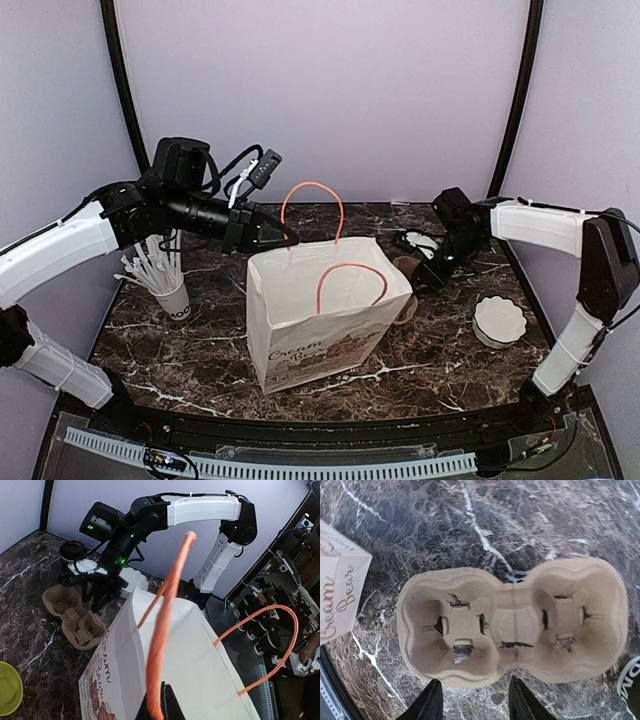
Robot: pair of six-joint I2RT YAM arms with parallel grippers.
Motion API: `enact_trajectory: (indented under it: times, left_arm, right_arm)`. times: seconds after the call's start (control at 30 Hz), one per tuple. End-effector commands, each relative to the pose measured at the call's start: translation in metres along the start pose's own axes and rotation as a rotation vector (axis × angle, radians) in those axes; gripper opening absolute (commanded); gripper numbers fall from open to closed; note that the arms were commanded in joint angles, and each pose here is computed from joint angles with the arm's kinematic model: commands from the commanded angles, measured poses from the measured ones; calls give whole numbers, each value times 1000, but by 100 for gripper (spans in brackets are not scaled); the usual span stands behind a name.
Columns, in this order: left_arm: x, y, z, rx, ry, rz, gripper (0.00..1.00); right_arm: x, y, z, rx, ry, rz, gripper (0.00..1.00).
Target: Pack the takeout coffee
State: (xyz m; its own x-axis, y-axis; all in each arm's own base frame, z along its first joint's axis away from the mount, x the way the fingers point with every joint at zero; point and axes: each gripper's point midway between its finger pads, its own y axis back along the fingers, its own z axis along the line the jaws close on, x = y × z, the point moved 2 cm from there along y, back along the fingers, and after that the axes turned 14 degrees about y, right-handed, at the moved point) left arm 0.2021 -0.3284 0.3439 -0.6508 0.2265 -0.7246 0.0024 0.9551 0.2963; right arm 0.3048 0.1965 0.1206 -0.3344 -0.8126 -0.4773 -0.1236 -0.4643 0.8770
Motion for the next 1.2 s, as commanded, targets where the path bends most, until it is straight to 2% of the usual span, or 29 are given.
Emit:
enact_trajectory:
  times: [0.0,0.03,0.13,0.23,0.37,0.53,0.57,0.6,0.63,0.67,0.7,0.83,0.97,1.17]
  left_arm:
    - [7,-3,17,-86,-66,44,6]
    - [4,-3,19,-107,-67,43,11]
    - [5,-5,40,-220,-83,86,34]
    - [-2,3,49,-318,-113,86,45]
    - [-22,22,36,-376,-227,-1,56]
    - [-38,42,12,-373,-393,-118,64]
    - [-48,51,4,-387,-463,-180,66]
    - [-38,49,13,-405,-469,-176,66]
    - [-49,60,5,-425,-523,-263,69]
    - [-40,59,19,-446,-515,-268,70]
    - [-49,70,11,-452,-541,-353,72]
    - [-53,98,34,-579,-489,-502,73]
    - [-45,120,48,-673,-486,-555,73]
    - [-45,138,41,-716,-500,-625,75]
  right_arm:
    - [4,-12,10,-40,30,43,43]
    - [4,-14,12,-47,32,48,41]
    - [0,-18,18,-62,50,62,36]
    - [-5,-24,23,-68,74,80,30]
    - [-7,-35,29,-71,103,100,27]
    - [6,-52,42,-94,115,170,24]
    - [10,-53,43,-93,115,187,23]
    - [15,-53,44,-90,112,209,21]
    - [19,-52,44,-85,113,225,20]
    - [24,-51,44,-79,114,248,19]
    - [29,-48,43,-64,115,273,17]
    - [43,-37,37,-4,97,344,14]
    - [50,-28,18,65,50,386,14]
    - [58,-16,-24,175,-56,431,12]
